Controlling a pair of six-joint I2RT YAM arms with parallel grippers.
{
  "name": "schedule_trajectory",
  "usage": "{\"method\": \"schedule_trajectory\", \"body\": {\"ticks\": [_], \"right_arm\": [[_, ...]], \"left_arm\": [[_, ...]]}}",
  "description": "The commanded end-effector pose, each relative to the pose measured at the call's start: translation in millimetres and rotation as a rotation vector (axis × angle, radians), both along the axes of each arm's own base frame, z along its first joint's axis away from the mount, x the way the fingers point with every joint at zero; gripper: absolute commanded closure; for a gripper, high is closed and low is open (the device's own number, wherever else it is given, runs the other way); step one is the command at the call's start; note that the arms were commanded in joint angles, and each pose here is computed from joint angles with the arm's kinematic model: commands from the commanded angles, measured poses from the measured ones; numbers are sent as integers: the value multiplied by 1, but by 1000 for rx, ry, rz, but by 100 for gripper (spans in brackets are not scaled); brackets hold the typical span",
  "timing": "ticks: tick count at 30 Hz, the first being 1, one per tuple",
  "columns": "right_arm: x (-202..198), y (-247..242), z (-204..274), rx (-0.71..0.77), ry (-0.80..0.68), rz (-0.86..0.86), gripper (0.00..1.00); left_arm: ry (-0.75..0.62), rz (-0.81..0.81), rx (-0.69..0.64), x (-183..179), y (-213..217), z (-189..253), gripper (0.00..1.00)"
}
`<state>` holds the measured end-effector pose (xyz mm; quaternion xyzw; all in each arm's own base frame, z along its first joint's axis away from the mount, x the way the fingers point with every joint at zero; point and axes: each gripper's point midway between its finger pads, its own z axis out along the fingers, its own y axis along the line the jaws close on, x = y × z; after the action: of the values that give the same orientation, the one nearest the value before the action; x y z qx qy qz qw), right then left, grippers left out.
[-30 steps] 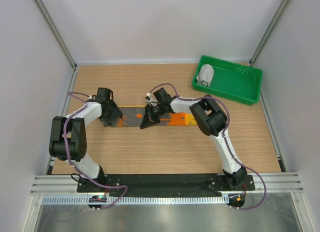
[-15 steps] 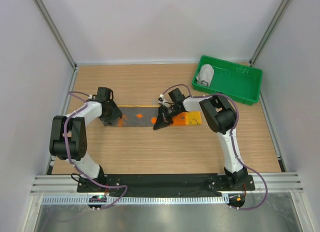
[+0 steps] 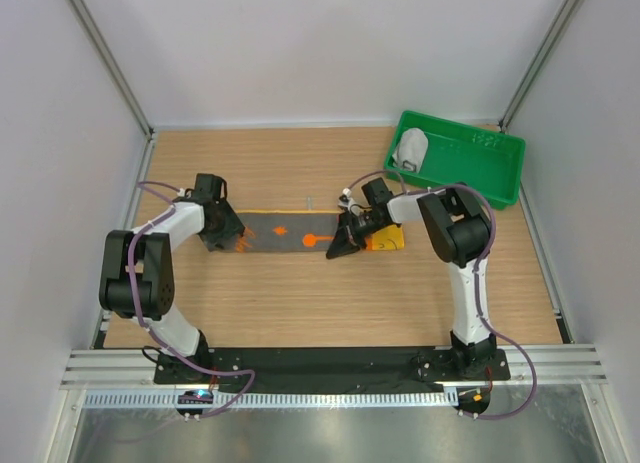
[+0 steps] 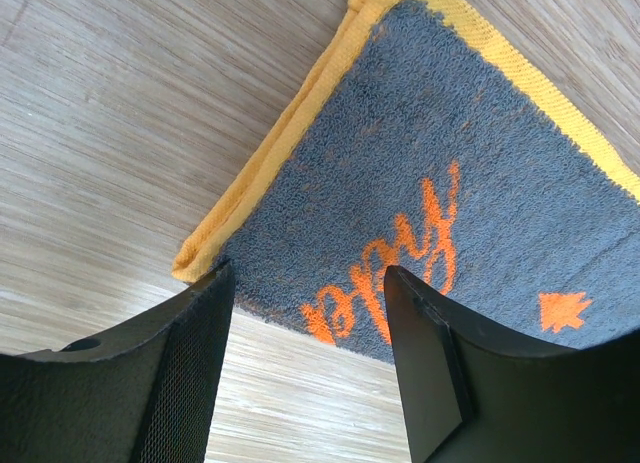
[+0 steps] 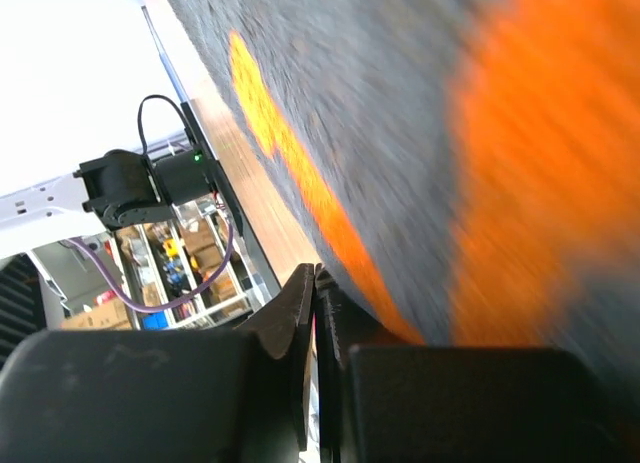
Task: Roll the towels
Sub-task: Fold the towel
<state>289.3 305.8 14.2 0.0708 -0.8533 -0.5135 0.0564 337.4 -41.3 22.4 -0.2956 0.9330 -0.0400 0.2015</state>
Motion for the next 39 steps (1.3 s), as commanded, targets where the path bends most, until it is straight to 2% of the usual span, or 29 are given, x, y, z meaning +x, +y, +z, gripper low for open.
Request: {"method": "schedule_trajectory", "body": {"ticks": [1,9,11,12,16,19,24,26,31,35,39], "right_arm": [[7,-26,5,-75,15,-86,92],[15,-46,45,-187,-80,-131,89],[17,-47,57,-197,-113,-148,86],[18,-48,65,-200,-128,-159,81],[28,-61,118,-248,-291,-255,70],[41,-94,115,-439,-347,-466,70],[15,-148,109,-601,-404,-695,69],[3,-169,96,-679,-386,-773,63],[-12,-186,82,-699,-359,-853,60],[-3,-187,78,-635,-332,-885,57],[6,-189,59,-650,-275,-885,53]], "left_arm": [[17,10,76,1,15,-8,37],[2,8,74,3,15,-3,37],[-4,9,67,3,14,-1,37],[-10,7,65,4,13,2,37],[-32,4,47,7,10,11,36],[-55,-14,-1,11,1,24,34],[-117,-46,-63,16,-11,60,31],[-150,-72,-103,18,-19,79,30],[-182,-161,-182,13,-36,125,27],[-216,-269,-132,3,-33,165,27],[-228,-292,-28,-9,-16,175,25]]}}
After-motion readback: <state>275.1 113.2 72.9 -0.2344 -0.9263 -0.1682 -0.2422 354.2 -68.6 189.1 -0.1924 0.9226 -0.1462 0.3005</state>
